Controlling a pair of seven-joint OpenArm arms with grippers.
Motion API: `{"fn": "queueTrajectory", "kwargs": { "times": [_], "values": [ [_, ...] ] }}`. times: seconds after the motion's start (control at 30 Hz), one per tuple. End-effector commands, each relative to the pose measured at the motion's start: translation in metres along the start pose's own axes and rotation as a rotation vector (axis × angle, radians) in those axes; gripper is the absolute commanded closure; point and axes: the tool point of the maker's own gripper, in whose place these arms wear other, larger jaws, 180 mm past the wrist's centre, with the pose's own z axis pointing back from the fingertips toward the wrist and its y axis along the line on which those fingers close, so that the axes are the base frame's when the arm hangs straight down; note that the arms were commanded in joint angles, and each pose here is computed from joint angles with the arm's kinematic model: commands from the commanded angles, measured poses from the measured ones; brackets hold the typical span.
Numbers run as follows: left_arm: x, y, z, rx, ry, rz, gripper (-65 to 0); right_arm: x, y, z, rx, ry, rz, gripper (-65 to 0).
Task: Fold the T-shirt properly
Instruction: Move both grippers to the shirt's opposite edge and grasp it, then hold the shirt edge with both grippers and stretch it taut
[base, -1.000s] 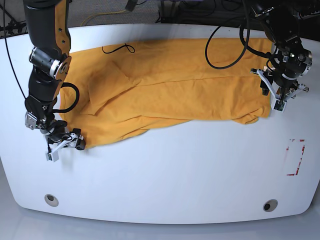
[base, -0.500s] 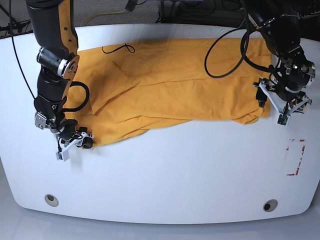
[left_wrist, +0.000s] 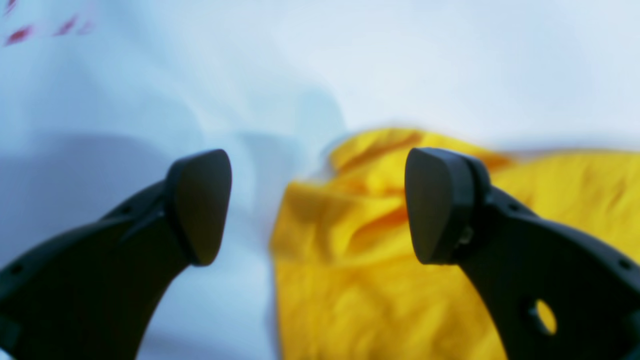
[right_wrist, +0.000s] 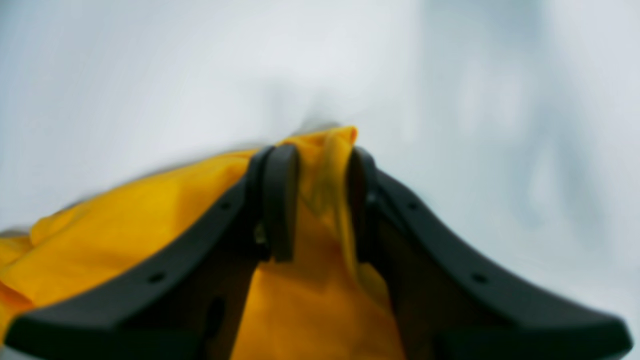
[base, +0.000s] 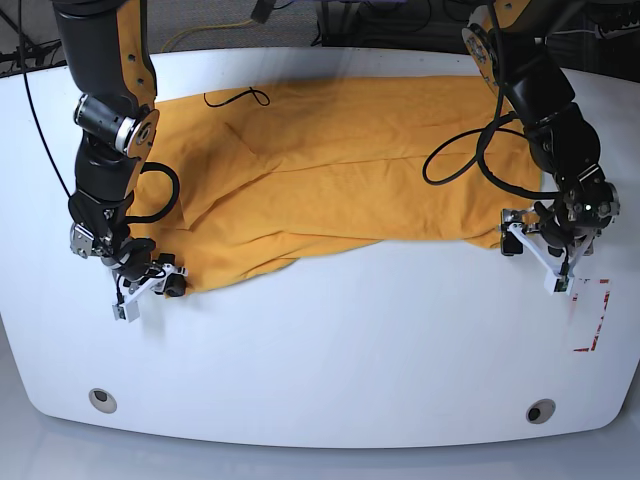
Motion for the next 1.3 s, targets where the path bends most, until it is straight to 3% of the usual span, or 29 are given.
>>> {"fn": "queueTrajectory", "kwargs": {
  "times": [0.0, 0.37, 0.47, 0.7, 0.87, 0.97, 1.03, 1.1, 1.2, 1.27],
  "values": [
    [0.019, 0.001, -0.004, -0.017, -0.052, 0.014, -50.6, 0.030, -0.002, 0.006, 0.000, -0.063, 0.021, -16.2],
    [0.013, -0.032, -0.034, -0.119, 0.014, -0.012, -49.9, 0.031, -0.003, 0.006, 0.000, -0.067, 0.017, -16.2],
    [0.013, -0.036, -0.035, -0.125, 0.018, -0.027, -41.8, 0.031, -0.002, 0.006, 0.000, -0.068, 0.016, -16.2],
    [-0.006, -0.030, -0.041, -0.128, 0.071, -0.018, -12.4, 0.031, -0.003, 0.007, -0.001, -0.071, 0.015, -16.2],
    [-0.019, -0.019, -0.044, -0.122, 0.116, -0.012, -6.8, 0.031, -0.003, 0.007, -0.001, -0.071, 0.015, -16.2],
    [-0.015, -0.015, -0.041, -0.112, 0.102, -0.019, -7.1, 0.032, -0.004, 0.007, -0.003, -0.072, 0.016, -16.2],
    [-0.008, -0.013, -0.037, -0.100, 0.085, -0.028, -11.0, 0.032, -0.004, 0.007, -0.003, -0.072, 0.016, -16.2],
    [-0.005, -0.010, -0.034, -0.089, 0.081, -0.038, -18.7, 0.032, -0.004, 0.007, -0.003, -0.072, 0.016, -16.2],
    [-0.004, -0.006, -0.028, -0.071, 0.094, -0.044, -37.2, 0.032, -0.004, 0.007, -0.003, -0.072, 0.016, -16.0],
    [-0.003, -0.006, -0.027, -0.066, 0.092, -0.044, -44.6, 0.032, -0.004, 0.007, -0.003, -0.072, 0.016, -16.0]
  ]
}}
